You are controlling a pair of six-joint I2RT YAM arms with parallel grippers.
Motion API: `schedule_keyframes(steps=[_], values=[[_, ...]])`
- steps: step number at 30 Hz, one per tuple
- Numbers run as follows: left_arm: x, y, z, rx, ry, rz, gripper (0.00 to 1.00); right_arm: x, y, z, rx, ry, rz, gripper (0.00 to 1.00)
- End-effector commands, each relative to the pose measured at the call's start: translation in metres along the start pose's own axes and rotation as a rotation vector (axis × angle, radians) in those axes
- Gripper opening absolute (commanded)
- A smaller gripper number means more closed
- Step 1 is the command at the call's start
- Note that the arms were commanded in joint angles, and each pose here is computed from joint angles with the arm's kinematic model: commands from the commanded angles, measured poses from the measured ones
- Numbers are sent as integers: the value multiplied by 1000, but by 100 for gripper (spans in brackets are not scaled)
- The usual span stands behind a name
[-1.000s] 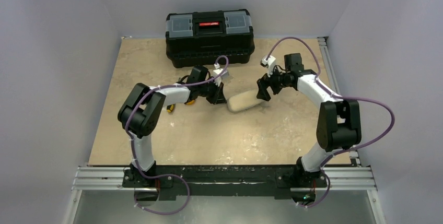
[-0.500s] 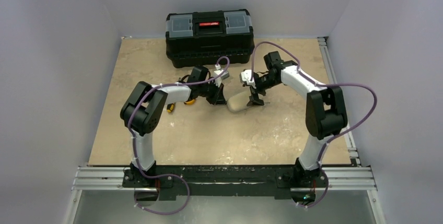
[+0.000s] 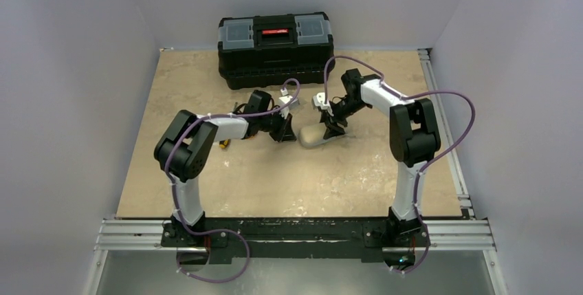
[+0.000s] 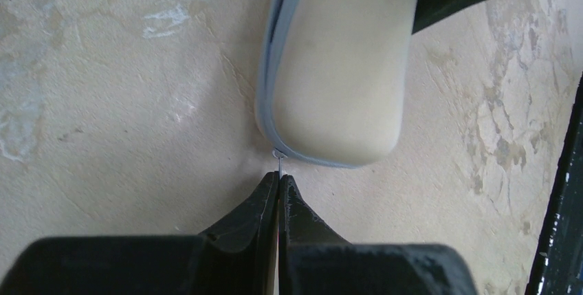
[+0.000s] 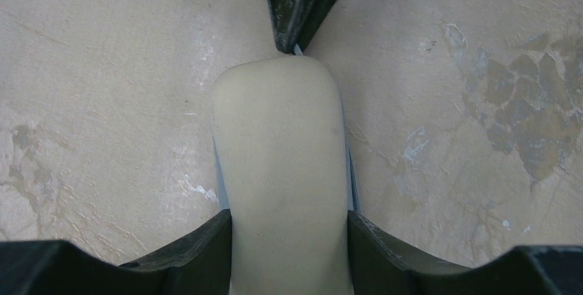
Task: Open the umbrella
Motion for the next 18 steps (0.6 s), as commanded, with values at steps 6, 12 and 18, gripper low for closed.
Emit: schedule_keyframes(steps=[6,12,18], values=[[-11,-14,-32,41,54,-82,0,-12,8,1,275,105,-8,41],[2,-20,-53,13,29,-95,0,-13,8,-5,513,236,-29,40],[8,-32,-44,-36,-53,-138,0,-9,-8,-6,698,320,-123,35]])
Point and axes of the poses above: each gripper's point midway between its finger pads, its own x axis out along the fingers, its own z axis along the line the jaws close on, y = z × x, the point moved 2 cm from there along -x, back along the fingers, and after that the axes turned 13 degrees about x, right-handed, at the moved point
